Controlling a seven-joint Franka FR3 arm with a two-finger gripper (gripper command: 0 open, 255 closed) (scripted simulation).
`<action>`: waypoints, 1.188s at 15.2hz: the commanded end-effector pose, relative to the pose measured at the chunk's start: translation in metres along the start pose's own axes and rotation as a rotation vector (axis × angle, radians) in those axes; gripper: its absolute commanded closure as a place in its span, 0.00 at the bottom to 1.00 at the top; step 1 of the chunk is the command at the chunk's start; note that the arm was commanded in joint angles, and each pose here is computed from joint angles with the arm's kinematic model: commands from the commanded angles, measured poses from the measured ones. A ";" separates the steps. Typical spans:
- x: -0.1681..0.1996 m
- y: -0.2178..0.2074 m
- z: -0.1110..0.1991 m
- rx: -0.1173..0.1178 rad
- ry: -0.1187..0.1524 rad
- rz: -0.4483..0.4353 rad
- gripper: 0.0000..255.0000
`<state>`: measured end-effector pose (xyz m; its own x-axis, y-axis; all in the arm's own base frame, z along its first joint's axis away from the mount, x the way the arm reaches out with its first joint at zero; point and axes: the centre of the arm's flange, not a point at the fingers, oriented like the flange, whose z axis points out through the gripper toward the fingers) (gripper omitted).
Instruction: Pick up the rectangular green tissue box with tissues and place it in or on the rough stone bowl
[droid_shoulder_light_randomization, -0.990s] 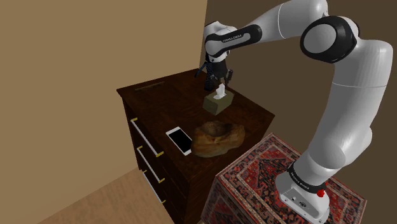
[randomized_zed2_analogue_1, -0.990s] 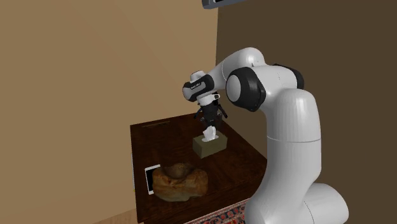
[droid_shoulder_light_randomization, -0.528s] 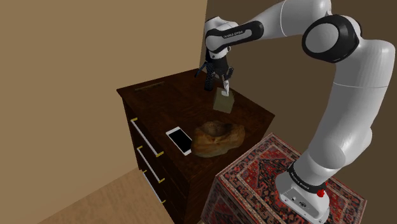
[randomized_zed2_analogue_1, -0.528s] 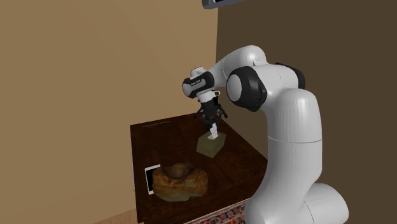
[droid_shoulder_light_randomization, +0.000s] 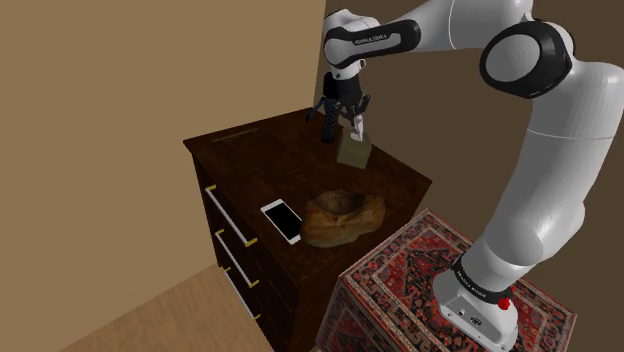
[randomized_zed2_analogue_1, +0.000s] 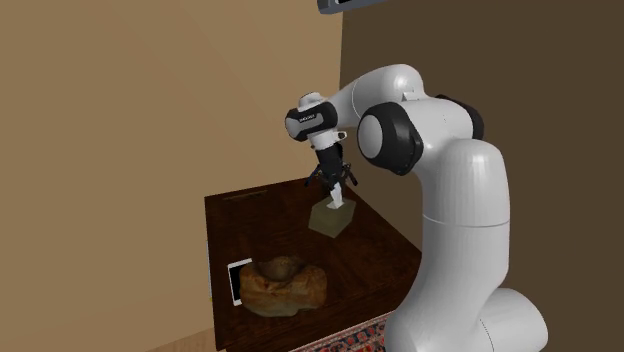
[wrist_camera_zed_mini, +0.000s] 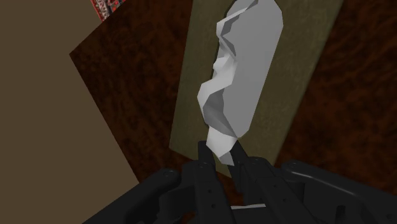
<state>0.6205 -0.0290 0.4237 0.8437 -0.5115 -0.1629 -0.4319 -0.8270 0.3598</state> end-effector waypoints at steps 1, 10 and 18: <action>-0.002 0.004 -0.009 0.000 0.000 0.000 1.00; -0.010 0.021 -0.053 0.000 0.000 0.000 1.00; -0.017 0.036 -0.091 0.000 0.000 0.000 1.00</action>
<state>0.6210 -0.0292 0.5168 0.8437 -0.5114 -0.1629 -0.4319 -0.8271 0.3597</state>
